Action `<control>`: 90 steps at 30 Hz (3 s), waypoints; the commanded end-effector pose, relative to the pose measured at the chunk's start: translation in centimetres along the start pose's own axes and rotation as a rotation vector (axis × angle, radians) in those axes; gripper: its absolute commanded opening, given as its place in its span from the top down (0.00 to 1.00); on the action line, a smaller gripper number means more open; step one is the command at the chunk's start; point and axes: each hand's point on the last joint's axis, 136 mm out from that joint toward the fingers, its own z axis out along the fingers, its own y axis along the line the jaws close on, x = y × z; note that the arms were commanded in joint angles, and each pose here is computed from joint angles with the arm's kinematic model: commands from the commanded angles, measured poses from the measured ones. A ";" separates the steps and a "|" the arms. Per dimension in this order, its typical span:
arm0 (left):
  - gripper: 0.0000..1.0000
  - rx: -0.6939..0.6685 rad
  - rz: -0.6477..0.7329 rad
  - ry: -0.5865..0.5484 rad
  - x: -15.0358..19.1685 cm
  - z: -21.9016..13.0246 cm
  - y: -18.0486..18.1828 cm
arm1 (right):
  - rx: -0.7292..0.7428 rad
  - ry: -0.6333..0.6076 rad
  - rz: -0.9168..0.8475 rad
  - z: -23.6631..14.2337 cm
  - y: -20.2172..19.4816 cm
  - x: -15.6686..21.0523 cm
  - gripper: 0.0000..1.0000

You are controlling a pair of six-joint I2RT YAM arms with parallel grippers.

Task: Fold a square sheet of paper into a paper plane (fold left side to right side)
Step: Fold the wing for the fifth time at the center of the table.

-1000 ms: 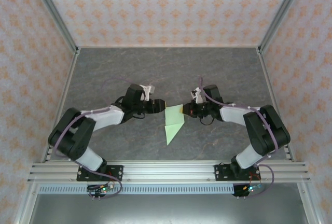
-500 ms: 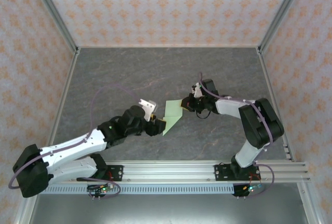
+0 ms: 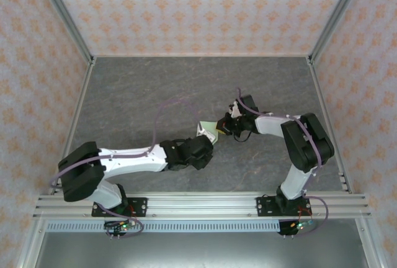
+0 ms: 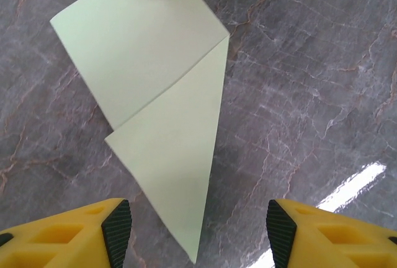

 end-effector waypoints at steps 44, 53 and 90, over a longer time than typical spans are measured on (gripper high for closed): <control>0.57 -0.534 0.267 0.177 1.2 4.2 2.8 | 0.021 0.084 0.032 0.7 -0.1 0.8 1.00; 0.76 -0.508 0.266 0.187 1.5 4.6 2.3 | 0.025 0.083 0.031 0.7 -0.1 0.7 1.00; 0.82 -0.380 0.196 0.149 0.7 4.8 0.2 | 0.038 0.067 0.039 1.0 -0.2 0.0 0.99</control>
